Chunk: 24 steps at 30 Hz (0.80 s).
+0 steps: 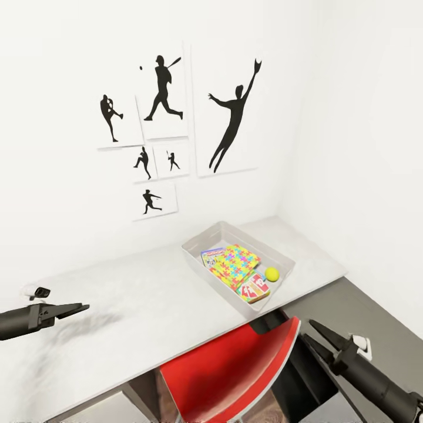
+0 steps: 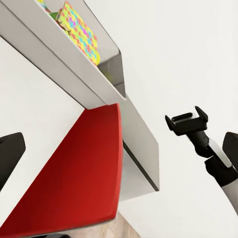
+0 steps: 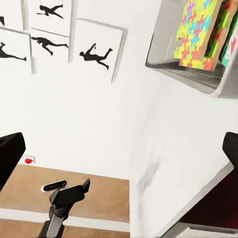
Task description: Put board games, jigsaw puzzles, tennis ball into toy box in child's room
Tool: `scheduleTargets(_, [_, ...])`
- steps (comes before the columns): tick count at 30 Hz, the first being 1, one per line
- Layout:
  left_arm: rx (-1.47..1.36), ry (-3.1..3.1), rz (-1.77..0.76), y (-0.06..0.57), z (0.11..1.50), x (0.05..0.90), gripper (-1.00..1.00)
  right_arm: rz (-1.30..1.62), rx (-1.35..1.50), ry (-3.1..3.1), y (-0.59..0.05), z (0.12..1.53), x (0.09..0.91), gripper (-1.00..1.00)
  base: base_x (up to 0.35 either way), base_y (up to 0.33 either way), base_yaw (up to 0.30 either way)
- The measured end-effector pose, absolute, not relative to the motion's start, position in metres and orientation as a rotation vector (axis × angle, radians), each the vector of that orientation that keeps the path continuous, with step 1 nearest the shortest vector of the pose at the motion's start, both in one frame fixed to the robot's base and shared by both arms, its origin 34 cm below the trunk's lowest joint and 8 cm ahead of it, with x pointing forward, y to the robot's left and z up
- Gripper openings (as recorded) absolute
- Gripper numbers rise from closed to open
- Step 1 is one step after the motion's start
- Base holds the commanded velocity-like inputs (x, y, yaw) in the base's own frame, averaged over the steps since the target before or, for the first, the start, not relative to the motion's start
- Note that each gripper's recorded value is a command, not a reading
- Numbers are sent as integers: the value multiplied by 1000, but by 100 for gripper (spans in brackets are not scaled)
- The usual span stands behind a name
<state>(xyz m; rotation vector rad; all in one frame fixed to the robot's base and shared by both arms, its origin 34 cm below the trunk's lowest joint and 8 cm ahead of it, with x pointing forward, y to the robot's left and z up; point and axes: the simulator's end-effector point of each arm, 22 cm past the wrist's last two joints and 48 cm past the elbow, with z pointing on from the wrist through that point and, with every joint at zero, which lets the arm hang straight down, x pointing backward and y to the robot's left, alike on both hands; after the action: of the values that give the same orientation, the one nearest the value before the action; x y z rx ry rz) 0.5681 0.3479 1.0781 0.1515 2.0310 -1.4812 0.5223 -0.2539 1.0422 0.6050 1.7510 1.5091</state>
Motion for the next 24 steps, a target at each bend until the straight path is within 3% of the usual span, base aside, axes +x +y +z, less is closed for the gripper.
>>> scheduleTargets(8, [152,2031,-1480,348,1078,568,100,1511,622,1723,-261,1043,519,100,-39,11,-22])
scheduleTargets(24, [167,2018,-1473,348,1087,567,100,1528,607,1693,-262,1052,517,100,-276,129,-196])
